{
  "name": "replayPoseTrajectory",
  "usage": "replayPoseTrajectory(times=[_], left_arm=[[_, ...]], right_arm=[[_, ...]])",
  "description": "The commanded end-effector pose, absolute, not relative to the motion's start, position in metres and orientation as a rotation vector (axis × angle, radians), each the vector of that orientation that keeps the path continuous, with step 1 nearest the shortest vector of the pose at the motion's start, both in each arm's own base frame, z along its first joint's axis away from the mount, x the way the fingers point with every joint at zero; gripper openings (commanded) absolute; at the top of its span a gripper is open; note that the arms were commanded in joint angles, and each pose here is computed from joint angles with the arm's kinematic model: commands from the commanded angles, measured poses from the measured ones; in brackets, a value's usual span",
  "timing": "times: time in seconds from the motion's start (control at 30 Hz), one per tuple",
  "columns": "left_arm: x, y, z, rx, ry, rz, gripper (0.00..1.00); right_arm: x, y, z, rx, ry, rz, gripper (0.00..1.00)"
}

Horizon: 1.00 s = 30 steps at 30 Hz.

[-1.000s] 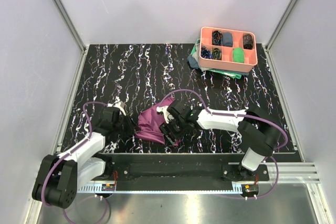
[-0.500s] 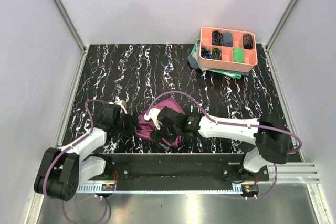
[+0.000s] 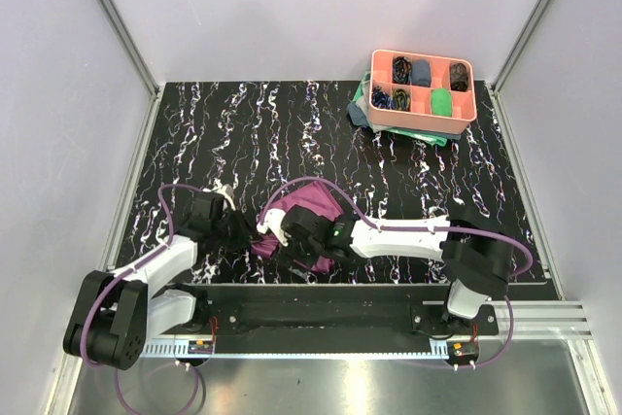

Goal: Fold the napkin, place the utensils inside, and roll it up
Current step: Roll the napkin with the utensil

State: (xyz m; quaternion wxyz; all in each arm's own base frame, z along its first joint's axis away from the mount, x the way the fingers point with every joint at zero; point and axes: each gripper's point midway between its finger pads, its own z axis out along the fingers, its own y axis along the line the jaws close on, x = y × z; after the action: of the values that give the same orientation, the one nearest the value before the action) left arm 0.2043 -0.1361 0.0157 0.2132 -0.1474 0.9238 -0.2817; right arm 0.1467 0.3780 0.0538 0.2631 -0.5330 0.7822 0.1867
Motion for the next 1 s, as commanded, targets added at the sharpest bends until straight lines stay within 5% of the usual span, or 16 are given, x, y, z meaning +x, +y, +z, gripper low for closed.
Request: replayPoseTrajectory(times=[0.0, 0.53, 0.87, 0.97], left_arm=[[0.191, -0.129, 0.003, -0.403, 2.641, -0.719, 0.14], [0.193, -0.132, 0.005, -0.388, 2.637, -0.739, 0.13], [0.197, -0.136, 0.018, -0.373, 2.609, -0.778, 0.19], [0.201, -0.135, 0.028, -0.368, 2.580, -0.770, 0.35]], right_arm=[[0.149, 0.397, 0.082, -1.416, 1.995, 0.579, 0.77], [0.159, 0.381, 0.016, -1.474, 2.124, 0.407, 0.77], [0.138, 0.354, -0.023, -1.451, 2.372, 0.408, 0.44], [0.127, 0.349, -0.031, -1.444, 2.451, 0.467, 0.38]])
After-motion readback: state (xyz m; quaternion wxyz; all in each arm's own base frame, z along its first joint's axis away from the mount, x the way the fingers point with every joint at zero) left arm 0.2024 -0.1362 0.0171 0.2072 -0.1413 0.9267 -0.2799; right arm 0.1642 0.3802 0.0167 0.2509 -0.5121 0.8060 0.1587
